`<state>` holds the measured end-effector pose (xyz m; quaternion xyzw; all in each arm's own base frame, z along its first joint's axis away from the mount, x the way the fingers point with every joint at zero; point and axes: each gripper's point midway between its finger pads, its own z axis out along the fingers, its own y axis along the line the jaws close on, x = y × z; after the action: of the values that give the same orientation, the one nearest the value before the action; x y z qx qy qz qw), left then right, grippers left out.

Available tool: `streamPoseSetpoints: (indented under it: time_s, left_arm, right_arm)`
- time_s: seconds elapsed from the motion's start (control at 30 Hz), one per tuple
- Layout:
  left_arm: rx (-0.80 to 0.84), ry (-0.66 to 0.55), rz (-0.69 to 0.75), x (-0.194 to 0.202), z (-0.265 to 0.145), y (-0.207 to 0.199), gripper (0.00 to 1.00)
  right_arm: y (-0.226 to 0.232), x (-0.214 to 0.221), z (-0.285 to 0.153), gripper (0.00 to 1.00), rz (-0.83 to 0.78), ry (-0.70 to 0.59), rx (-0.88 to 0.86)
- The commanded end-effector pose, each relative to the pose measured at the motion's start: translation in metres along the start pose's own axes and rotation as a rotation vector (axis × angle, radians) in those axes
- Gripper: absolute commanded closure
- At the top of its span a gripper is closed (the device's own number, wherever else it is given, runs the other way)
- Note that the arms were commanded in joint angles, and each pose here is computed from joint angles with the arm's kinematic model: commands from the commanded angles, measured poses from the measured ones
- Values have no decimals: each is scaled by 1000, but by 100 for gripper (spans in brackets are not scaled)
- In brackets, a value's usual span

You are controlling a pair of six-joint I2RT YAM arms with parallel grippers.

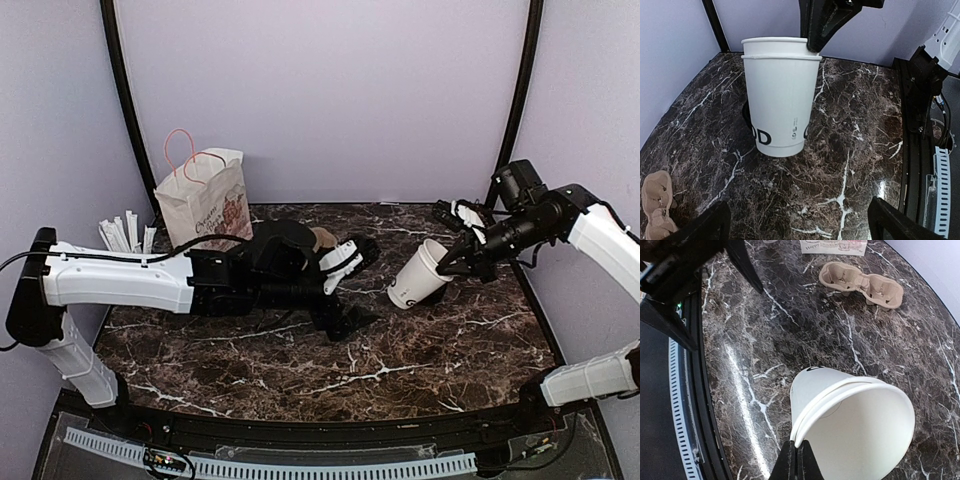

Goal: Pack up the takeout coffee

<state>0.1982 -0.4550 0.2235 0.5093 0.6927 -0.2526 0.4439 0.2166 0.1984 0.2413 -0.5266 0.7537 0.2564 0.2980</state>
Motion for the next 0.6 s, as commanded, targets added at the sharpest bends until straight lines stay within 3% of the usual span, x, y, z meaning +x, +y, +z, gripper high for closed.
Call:
streamPoseSetpoints:
  time_s: [0.0,0.17,0.57]
  left_arm:
    - [-22,-165,7,-16,-5,6,1]
    - [19,-276,-4,-10,6,-3,1]
    - [72,-297,-5,-21,41,-10,1]
  right_arm:
    - [18,-25,-12,100,29,-99,-118]
    - [27,-46,-24,100,45,-159,-187]
    - [34,-42,-26,100,43,-151,-213]
